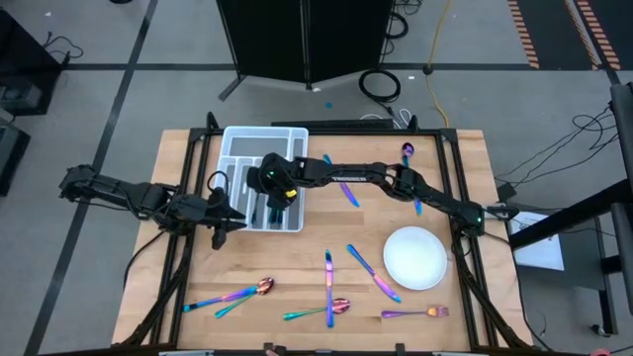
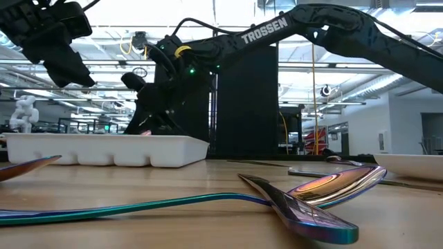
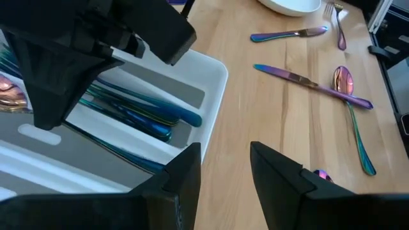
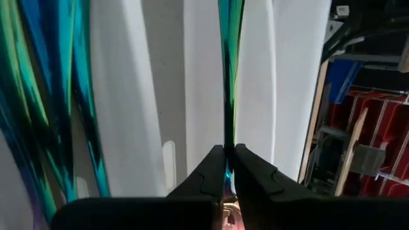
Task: Sort silverware
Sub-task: Put the iridescent spoon into the white silverware tray
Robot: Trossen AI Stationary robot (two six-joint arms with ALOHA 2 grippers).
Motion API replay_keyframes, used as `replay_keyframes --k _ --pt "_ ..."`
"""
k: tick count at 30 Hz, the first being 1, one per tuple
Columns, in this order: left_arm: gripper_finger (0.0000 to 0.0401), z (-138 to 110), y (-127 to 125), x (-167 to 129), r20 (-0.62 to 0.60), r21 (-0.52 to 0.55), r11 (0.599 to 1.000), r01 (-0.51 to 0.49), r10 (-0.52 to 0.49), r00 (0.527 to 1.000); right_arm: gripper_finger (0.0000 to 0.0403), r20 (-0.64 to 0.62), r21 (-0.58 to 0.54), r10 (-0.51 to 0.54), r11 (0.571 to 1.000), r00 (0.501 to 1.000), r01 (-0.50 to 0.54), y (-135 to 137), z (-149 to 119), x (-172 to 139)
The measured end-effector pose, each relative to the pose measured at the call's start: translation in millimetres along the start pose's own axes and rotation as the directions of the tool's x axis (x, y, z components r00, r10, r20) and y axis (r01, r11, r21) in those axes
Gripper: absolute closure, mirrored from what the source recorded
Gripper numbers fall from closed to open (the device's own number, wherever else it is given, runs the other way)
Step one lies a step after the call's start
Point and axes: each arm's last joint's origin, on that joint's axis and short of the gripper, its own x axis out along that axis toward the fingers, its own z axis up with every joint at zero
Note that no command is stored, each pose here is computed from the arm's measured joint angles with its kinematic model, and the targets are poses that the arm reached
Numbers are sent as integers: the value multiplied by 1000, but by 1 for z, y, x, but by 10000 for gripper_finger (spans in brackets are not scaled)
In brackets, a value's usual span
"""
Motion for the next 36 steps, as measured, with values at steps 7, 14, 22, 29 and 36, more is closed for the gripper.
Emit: replay_keyframes --k 7,14,22,29,36 --pt "265 0 0 0 -1 0 1000 0 0 1000 379 0 29 3 1000 1000 -3 0 0 0" --pt "265 0 0 0 -1 -5 1000 0 0 1000 379 -2 34 6 999 1000 -6 1 -2 0" --pt "265 0 0 0 -1 -5 1000 0 0 1000 378 -6 32 6 999 1000 -6 1 -2 0" --pt "265 0 0 0 -1 -5 1000 0 0 1000 378 -99 26 7 1000 995 -5 -3 2 -3" --pt "265 0 0 0 -1 1 1000 0 0 1000 378 -104 104 -19 994 994 30 -16 12 -15"
